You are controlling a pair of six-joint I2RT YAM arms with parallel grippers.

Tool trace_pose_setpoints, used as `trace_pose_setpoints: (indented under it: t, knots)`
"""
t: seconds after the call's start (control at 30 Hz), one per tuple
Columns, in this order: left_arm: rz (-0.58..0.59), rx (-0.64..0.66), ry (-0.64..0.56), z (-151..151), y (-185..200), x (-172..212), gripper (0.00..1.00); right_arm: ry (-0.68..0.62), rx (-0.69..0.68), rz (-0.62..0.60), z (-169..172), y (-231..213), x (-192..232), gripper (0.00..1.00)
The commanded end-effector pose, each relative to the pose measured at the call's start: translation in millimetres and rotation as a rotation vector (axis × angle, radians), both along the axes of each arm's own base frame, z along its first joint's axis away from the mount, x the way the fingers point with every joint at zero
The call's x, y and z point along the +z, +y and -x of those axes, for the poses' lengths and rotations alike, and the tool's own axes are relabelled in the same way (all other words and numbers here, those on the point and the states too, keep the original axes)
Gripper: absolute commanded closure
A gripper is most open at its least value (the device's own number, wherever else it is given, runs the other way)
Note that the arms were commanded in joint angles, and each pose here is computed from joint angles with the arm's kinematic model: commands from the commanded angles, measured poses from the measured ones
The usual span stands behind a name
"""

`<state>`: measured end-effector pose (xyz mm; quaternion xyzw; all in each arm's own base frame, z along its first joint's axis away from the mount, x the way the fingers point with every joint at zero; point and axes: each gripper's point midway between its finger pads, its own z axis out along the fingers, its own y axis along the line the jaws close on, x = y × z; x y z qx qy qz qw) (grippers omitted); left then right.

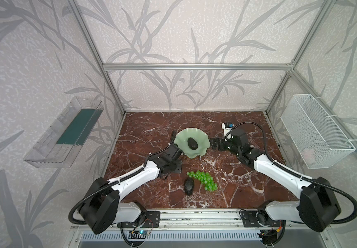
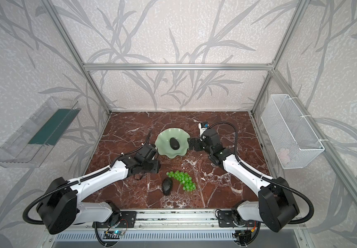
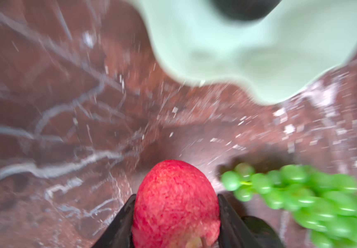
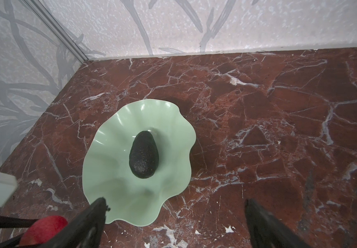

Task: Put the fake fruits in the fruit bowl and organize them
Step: 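Carry the red apple with the left gripper into the bowl beside the avocado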

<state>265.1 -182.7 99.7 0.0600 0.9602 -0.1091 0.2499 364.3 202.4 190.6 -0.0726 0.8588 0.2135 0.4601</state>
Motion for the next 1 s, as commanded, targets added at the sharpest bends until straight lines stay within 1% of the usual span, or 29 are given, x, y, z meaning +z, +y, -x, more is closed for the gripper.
trace_pose_setpoints:
  t: [0.0, 0.07, 0.13, 0.17, 0.23, 0.43, 0.53, 0.63, 0.77, 0.97]
  knots:
    - [-0.003, -0.043, -0.139, -26.6, -8.1, 53.7, 0.5, -0.04, -0.022, -0.017, -1.0, -5.8, 12.4, 0.01]
    - [-0.014, -0.071, -0.158, -42.0, -18.3, 63.6, 0.49, -0.042, -0.023, -0.014, 0.2, -6.9, 12.4, 0.01]
    - [-0.026, -0.083, -0.15, -56.0, -26.1, 62.3, 0.49, -0.045, -0.019, -0.013, 1.8, -7.6, 13.4, 0.01]
    - [-0.029, -0.08, -0.133, -63.2, -29.0, 58.2, 0.49, -0.043, -0.019, -0.011, 3.1, -8.4, 14.0, 0.01]
    - [-0.041, -0.035, -0.114, -76.7, -29.9, 51.4, 0.49, -0.049, -0.015, -0.003, 6.4, -10.4, 15.6, 0.0]
    - [-0.058, -0.024, -0.093, -104.7, -39.8, 33.3, 0.5, -0.069, -0.019, 0.013, 14.5, -17.7, 19.8, 0.0]
    - [-0.063, -0.022, -0.057, -112.8, -41.0, 20.7, 0.5, -0.071, -0.02, 0.015, 15.0, -18.7, 19.8, 0.01]
    - [-0.099, -0.031, -0.018, -117.4, -40.3, 9.5, 0.5, -0.072, -0.019, 0.017, 14.0, -18.2, 18.9, 0.01]
    - [-0.14, -0.008, 0.042, -123.5, -34.5, -5.8, 0.5, -0.07, -0.011, 0.028, 11.3, -16.6, 17.5, 0.01]
    - [-0.122, 0.02, 0.085, -128.2, -34.1, -21.0, 0.5, -0.068, -0.007, 0.034, 8.5, -16.3, 14.5, 0.01]
